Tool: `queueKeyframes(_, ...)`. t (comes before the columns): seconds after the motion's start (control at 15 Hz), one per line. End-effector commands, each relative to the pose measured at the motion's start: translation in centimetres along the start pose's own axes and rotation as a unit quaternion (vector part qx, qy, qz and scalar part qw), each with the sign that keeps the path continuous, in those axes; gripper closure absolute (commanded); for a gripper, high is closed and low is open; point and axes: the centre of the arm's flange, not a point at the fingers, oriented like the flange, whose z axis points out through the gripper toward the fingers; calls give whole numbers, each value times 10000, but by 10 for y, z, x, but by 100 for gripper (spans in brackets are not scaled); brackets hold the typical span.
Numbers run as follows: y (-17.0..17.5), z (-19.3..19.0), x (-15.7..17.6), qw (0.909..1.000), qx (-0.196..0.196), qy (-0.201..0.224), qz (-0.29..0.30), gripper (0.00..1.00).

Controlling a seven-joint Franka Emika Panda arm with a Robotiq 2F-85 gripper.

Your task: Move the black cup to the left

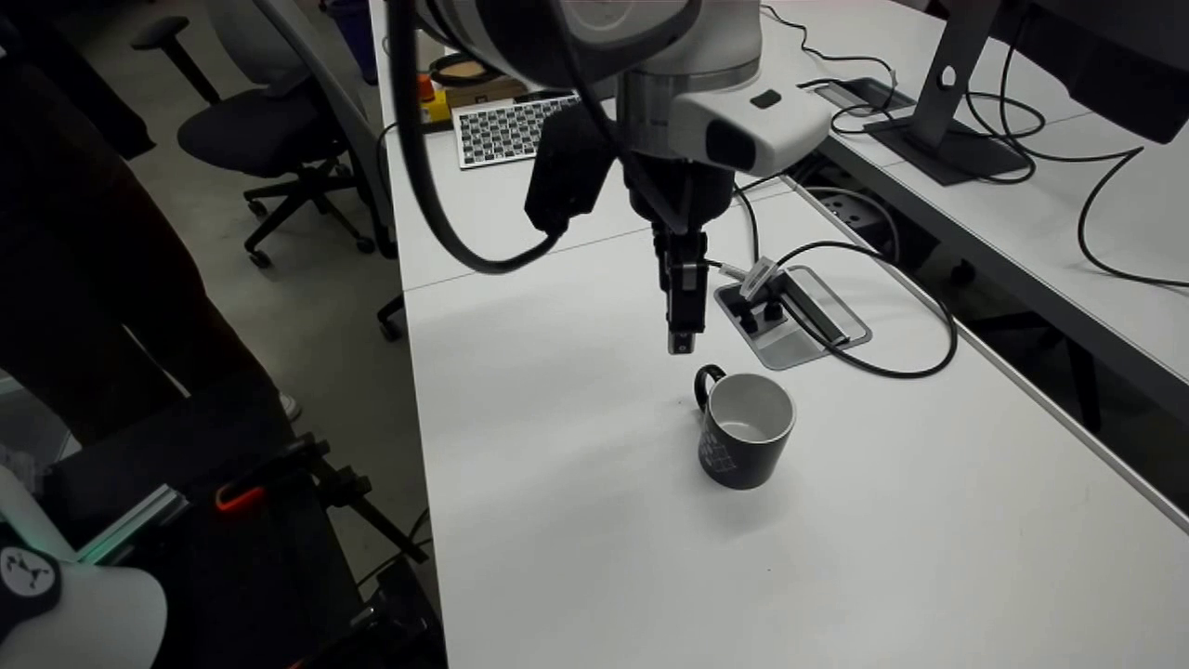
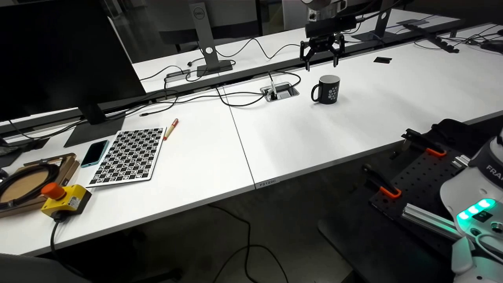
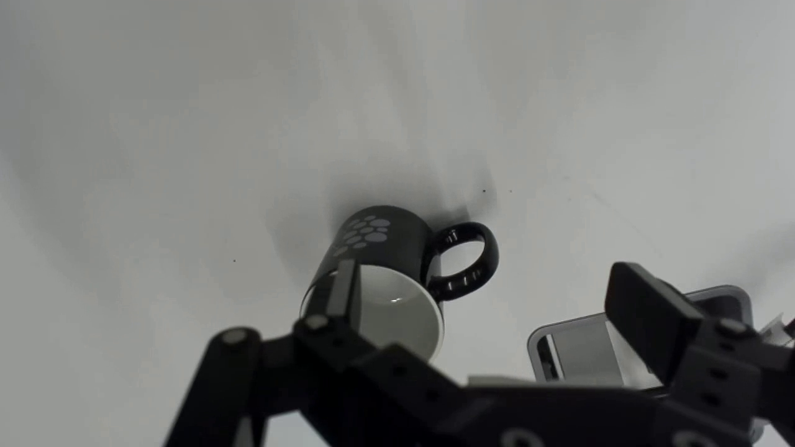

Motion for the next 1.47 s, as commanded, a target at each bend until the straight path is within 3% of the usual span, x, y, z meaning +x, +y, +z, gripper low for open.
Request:
queueKeyframes(0.0,-4,17,29,9994,-39,254,245,0)
queueKeyframes(0.67,-11,58,72,9978,-322,420,408,0)
queueKeyframes(1.4,3,90,90,9950,-359,170,914,0)
